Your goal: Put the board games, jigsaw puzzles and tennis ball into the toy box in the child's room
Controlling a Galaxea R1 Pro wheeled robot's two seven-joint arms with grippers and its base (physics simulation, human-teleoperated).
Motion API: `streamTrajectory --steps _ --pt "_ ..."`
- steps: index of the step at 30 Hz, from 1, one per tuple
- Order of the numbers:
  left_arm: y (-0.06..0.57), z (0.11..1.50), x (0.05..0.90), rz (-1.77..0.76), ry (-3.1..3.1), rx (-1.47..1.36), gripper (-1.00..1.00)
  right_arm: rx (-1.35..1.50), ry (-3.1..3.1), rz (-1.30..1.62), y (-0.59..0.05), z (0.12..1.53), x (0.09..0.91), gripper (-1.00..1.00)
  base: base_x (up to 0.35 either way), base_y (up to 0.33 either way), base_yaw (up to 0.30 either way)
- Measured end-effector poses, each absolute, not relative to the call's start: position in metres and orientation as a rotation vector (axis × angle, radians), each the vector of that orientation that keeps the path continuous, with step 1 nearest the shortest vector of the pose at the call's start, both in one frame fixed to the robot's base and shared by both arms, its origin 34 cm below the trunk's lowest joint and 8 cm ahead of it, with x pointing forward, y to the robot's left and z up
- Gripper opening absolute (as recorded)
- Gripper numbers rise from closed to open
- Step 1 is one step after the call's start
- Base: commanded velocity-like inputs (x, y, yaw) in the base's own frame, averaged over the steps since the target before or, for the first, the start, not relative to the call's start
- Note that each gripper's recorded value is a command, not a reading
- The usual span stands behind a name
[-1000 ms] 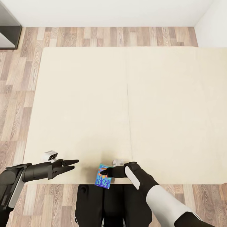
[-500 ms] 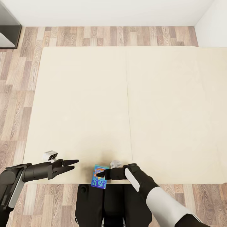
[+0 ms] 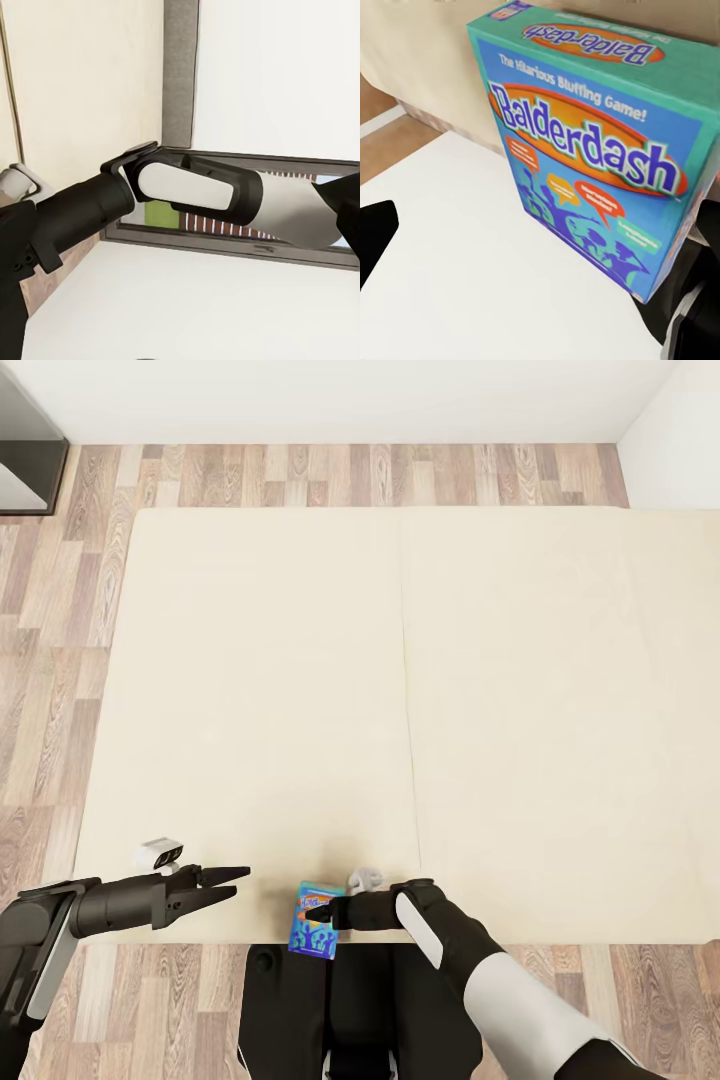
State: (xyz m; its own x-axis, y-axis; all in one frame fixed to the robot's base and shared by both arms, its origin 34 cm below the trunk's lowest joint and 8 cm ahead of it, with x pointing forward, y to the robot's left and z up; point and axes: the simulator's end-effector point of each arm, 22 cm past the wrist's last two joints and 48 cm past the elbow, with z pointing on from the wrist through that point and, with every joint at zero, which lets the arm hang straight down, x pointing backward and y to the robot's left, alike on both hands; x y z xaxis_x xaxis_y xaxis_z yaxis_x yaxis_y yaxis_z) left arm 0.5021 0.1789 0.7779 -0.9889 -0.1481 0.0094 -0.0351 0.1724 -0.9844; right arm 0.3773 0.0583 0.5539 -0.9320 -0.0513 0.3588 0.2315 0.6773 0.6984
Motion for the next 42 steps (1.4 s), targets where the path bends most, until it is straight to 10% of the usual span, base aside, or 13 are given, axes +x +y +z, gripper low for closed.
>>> streamTrajectory --steps 42 --pt "0.180 0.777 0.502 -1.955 2.339 -0.184 1.00 -0.165 -2.620 -1.134 0.055 0.545 0.389 1.00 0.000 0.018 0.000"
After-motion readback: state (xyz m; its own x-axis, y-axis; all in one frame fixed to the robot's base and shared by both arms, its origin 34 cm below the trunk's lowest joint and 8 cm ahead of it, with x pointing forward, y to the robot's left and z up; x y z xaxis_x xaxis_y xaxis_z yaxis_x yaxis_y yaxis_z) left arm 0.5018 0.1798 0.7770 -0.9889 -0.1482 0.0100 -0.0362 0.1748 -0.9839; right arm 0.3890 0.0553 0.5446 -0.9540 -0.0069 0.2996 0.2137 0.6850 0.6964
